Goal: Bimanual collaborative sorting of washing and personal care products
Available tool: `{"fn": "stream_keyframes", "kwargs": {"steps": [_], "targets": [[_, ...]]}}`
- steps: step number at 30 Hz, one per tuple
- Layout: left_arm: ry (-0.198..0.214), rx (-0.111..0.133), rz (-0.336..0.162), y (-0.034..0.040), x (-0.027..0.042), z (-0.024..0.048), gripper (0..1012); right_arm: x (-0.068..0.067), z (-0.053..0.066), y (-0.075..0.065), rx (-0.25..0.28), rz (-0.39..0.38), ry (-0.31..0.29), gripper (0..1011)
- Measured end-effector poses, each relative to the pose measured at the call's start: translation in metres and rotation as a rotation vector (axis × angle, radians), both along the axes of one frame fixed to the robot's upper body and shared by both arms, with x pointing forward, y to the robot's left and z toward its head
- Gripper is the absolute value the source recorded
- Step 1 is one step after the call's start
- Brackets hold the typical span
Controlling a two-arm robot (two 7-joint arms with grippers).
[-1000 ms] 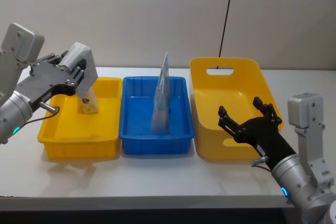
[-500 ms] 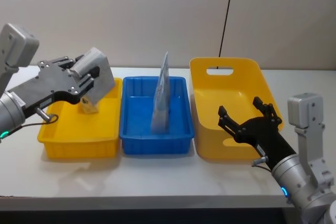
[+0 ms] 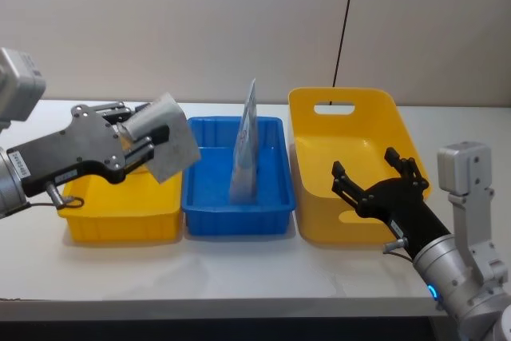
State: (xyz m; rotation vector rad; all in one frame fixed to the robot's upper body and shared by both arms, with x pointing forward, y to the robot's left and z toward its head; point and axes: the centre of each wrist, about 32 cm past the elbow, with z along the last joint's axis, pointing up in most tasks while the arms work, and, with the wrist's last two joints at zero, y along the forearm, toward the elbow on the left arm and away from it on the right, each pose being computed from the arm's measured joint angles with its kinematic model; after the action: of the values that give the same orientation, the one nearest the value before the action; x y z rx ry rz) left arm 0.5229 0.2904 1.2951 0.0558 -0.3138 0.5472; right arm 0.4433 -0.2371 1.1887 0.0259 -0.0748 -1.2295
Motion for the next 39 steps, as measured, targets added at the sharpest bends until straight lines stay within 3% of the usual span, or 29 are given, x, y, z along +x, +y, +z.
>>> {"fn": "stream_keyframes", "kwargs": {"steps": [10, 22, 31, 39], "targets": [[-0.013, 0.013, -0.164, 0.0002, -0.0044, 0.0012, 356, 0.0, 0.0, 0.0, 0.0, 0.0, 0.0, 1000], [-0.013, 0.037, -0.334, -0.0145, -0.0075, -0.0032, 356, 0.0, 0.0, 0.0, 0.0, 0.0, 0.0, 1000], [-0.001, 0.048, -0.385, -0.0214, -0.0023, -0.0084, 356, 0.0, 0.0, 0.0, 0.0, 0.0, 0.0, 1000], [0.009, 0.056, -0.393, -0.0216, 0.0015, -0.0121, 356, 0.0, 0.0, 0.0, 0.0, 0.0, 0.0, 1000]]}}
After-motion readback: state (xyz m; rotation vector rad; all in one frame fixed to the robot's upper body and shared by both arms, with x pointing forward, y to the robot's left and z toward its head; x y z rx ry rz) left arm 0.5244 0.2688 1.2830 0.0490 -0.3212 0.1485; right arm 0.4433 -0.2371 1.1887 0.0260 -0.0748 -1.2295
